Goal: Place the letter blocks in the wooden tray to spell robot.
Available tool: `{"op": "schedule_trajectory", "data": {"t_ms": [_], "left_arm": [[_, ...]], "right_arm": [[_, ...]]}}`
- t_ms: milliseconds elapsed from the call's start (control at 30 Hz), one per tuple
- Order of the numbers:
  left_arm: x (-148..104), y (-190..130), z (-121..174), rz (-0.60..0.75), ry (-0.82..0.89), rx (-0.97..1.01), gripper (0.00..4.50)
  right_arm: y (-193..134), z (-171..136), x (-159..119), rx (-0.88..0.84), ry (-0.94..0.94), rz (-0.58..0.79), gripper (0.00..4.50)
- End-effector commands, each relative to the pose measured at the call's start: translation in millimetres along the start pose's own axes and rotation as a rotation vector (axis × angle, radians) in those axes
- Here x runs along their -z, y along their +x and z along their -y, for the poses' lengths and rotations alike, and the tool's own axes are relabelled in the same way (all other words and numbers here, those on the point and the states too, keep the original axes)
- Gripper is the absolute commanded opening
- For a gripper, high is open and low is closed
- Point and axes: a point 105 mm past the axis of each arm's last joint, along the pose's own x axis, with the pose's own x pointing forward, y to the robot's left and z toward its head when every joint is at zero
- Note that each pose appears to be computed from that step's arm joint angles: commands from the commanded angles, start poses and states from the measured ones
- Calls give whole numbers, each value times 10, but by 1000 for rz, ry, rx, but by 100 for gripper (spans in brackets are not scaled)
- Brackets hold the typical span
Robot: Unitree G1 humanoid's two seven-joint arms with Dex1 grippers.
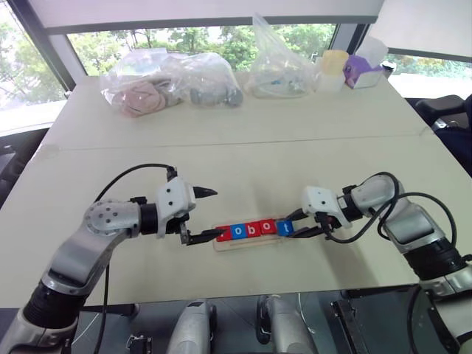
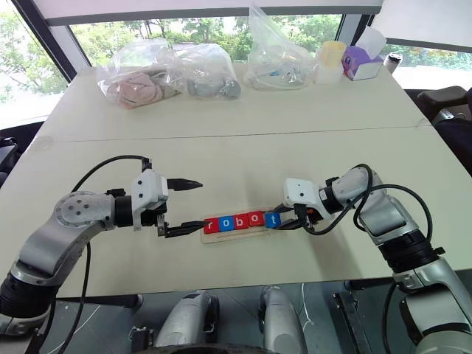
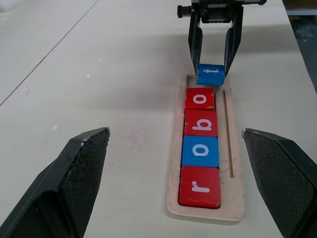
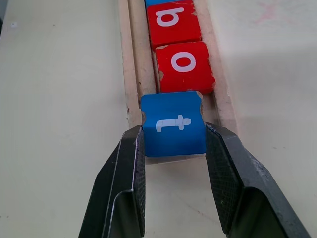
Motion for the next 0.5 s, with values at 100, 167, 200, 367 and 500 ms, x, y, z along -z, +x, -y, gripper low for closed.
{"op": "schedule_trajectory", "data": {"t_ms": [100, 167, 200, 367, 500], "left_arm": [[-119, -26, -13, 28, 36, -16, 450], [-121, -24, -14, 30, 36, -16, 450], [-121, -24, -14, 30, 36, -16, 450], [-127, -18, -10, 31, 35, -17, 450], [-129, -13, -14, 33, 34, -20, 450]], "right_arm": [[-40, 71, -86, 23, -33, 3, 112], [-34, 81, -105, 24, -37, 4, 112], [-31, 86, -116, 25, -39, 5, 112], [-18, 94, -156, 24, -48, 7, 112], [6, 99, -162, 19, -52, 6, 112]]}}
